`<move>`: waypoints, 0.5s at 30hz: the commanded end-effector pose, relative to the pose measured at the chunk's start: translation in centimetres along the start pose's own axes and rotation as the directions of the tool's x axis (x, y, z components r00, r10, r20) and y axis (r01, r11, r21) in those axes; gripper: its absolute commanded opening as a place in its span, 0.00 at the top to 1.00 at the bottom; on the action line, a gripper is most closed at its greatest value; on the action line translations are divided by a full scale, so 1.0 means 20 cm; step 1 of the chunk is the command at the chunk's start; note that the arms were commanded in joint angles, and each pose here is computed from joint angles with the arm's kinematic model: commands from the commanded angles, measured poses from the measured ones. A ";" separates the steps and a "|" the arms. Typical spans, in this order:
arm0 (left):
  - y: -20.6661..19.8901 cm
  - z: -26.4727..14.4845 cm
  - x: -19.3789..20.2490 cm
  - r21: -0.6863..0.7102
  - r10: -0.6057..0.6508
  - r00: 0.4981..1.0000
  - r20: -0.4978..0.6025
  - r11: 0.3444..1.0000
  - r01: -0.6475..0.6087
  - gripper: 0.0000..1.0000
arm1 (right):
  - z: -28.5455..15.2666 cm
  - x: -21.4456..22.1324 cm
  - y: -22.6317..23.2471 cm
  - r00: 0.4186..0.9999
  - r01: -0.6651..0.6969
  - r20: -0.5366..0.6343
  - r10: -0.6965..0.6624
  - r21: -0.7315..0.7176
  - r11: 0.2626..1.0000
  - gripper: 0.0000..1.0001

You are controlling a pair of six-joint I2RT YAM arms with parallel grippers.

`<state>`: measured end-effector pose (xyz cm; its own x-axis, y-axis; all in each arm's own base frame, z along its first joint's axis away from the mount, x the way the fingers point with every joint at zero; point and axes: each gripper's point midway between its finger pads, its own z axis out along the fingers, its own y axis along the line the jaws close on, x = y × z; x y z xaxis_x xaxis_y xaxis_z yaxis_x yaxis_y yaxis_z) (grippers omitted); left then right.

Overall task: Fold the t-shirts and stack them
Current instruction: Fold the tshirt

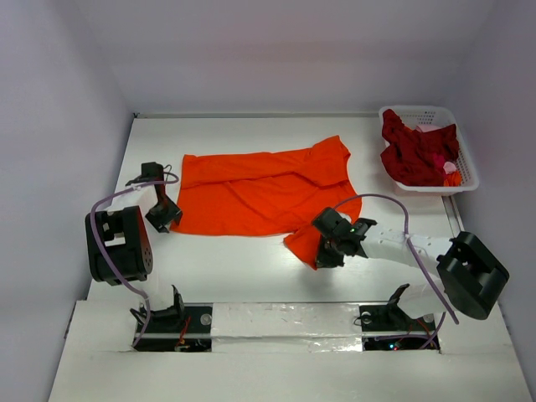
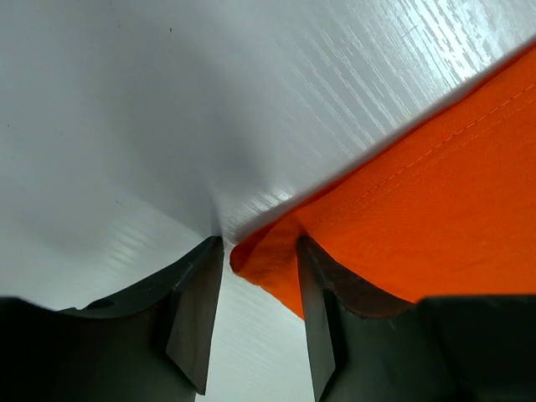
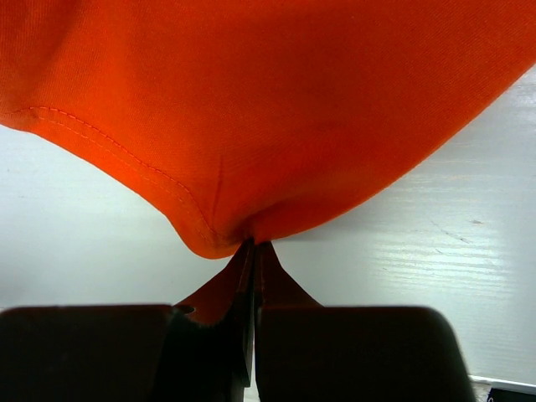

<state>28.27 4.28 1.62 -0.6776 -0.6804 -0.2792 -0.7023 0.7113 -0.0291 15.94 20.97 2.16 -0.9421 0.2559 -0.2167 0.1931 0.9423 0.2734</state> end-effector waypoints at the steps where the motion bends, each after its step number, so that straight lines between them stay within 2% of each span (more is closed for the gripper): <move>1: -0.01 0.01 -0.02 0.002 0.002 1.000 0.002 1.000 -0.002 0.63 | -0.02 -0.06 0.08 0.999 0.012 0.042 -0.011 -0.036 0.999 1.00; 10: 0.01 0.00 -0.03 -0.001 -0.008 1.000 0.005 1.000 0.008 0.63 | -0.02 -0.06 0.09 0.999 0.018 0.044 -0.017 -0.037 0.999 1.00; 15: 0.01 0.02 -0.02 -0.007 -0.007 1.000 -0.006 1.000 0.007 0.71 | -0.02 -0.06 0.09 0.999 0.019 0.041 -0.017 -0.037 0.999 1.00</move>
<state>28.34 4.40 1.57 -0.6738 -0.6847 -0.2778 -0.7054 0.7080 -0.0341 16.05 21.07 2.08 -0.9437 0.2495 -0.2175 0.1874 0.9444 0.2701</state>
